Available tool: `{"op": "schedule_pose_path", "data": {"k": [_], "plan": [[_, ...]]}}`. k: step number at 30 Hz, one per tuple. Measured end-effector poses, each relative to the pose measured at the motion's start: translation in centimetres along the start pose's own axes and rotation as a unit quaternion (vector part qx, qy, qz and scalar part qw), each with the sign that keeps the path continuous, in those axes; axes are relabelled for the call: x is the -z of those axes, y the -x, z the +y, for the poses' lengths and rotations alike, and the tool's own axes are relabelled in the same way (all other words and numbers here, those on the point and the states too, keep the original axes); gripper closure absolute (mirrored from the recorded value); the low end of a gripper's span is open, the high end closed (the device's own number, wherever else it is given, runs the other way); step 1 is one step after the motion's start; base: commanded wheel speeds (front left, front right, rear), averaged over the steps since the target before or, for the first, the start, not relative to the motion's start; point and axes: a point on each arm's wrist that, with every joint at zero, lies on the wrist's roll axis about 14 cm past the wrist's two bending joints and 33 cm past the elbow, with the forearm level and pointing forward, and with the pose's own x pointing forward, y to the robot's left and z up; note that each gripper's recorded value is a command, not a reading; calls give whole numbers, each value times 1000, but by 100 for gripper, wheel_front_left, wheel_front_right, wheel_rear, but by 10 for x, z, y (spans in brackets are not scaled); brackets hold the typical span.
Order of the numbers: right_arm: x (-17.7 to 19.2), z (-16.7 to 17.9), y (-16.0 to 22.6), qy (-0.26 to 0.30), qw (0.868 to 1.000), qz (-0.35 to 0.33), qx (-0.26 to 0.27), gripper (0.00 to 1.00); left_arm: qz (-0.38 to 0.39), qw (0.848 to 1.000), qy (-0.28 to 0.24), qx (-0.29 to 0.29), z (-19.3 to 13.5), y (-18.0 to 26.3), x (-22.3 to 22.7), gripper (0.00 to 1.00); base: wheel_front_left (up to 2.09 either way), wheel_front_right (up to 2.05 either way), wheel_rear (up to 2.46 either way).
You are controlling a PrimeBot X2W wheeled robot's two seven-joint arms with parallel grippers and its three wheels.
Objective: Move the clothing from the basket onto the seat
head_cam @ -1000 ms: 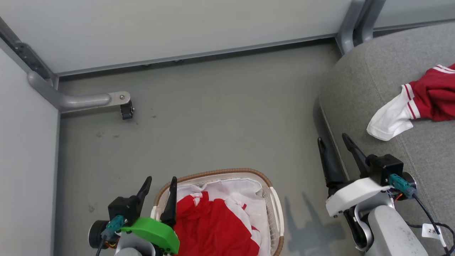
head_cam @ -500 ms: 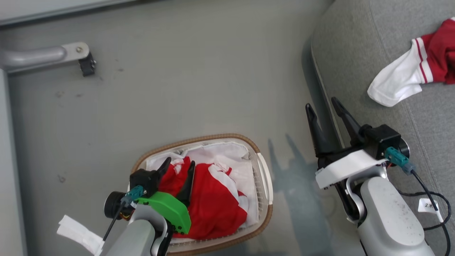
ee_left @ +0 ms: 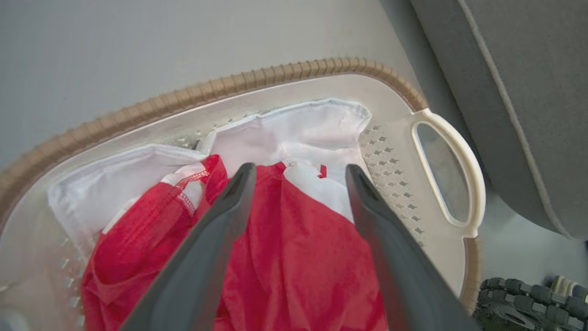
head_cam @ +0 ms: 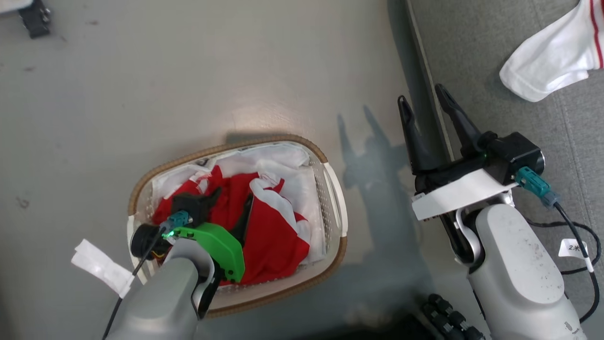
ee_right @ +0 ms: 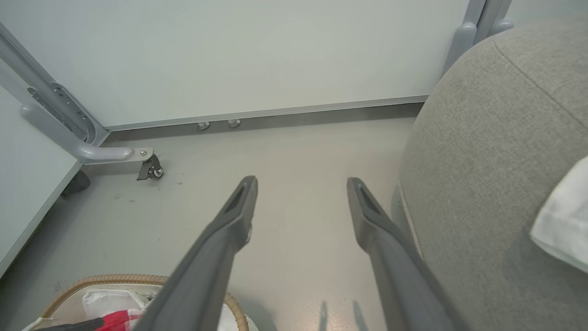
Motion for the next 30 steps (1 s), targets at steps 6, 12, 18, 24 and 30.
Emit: {"op": "schedule_pose_path", "data": {"k": [6, 12, 18, 24, 30], "plan": [[20, -10, -6, 2, 1000, 16, 7, 0, 48, 999, -15, 19, 9, -20, 27, 0, 0, 0, 0], [37, -13, -9, 5, 999, 32, 6, 0, 98, 994, -30, 42, 12, -33, 59, 0, 0, 0, 0], [52, -22, -11, 8, 999, 46, 13, 0, 128, 990, -32, 58, 15, -48, 80, 0, 0, 0, 0], [64, -32, -7, 16, 998, 60, 25, 0, 150, 986, -28, 62, 17, -56, 95, 0, 0, 0, 0], [73, -34, -5, 14, 997, 71, 29, 0, 158, 985, -22, 64, 16, -59, 101, 0, 0, 0, 0]]}}
